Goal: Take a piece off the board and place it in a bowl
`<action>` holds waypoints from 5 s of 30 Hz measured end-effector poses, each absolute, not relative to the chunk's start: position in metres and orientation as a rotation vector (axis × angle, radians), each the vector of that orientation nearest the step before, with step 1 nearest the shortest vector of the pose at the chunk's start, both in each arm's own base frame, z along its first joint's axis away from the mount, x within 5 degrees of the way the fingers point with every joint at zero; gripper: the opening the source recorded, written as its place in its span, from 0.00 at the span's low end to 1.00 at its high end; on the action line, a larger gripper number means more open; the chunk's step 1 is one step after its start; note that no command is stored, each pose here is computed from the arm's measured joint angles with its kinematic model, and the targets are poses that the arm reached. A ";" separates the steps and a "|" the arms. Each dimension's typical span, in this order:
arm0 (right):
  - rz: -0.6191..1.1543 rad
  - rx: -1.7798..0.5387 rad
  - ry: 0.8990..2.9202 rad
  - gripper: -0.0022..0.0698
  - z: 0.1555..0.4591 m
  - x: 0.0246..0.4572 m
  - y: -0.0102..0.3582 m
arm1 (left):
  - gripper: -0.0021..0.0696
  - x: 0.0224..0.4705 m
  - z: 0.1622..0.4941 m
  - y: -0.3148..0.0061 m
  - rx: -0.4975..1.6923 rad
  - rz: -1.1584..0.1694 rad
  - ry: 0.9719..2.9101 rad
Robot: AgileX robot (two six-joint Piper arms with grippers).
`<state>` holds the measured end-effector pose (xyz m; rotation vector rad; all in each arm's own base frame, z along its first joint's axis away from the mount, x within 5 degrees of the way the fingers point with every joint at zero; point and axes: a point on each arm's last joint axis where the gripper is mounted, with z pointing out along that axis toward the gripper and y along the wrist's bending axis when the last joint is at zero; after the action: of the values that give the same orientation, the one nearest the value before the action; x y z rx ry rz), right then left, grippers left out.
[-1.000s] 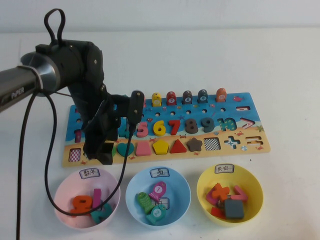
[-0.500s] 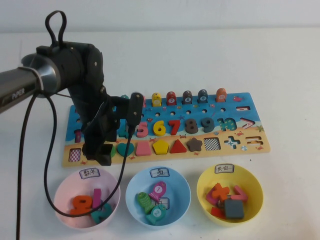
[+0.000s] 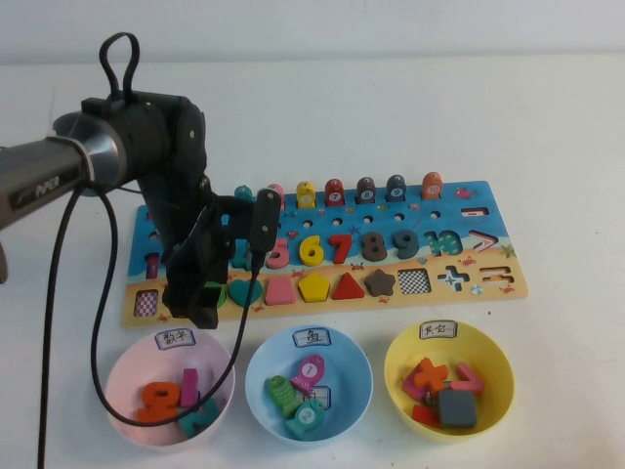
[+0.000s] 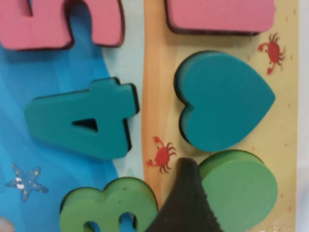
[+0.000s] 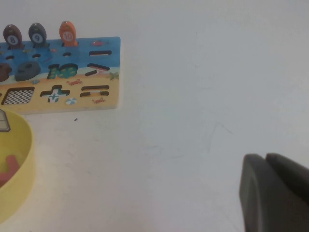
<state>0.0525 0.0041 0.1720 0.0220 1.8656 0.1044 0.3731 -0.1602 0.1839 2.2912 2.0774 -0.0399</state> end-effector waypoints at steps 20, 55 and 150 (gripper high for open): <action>0.104 0.022 1.866 0.01 0.172 0.052 0.004 | 0.48 0.380 0.184 -0.146 2.197 -0.084 2.142; 0.104 0.022 1.866 0.01 0.172 0.052 0.004 | 0.42 0.381 0.202 -0.148 2.044 -0.088 2.233; 0.104 0.022 1.864 0.01 0.172 0.052 0.004 | 0.03 0.234 0.344 -0.281 1.615 -0.342 2.163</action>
<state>0.0524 0.0041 0.1721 0.0220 1.8640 0.1045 0.2341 -0.2811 0.3439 1.6154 2.1627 -0.3419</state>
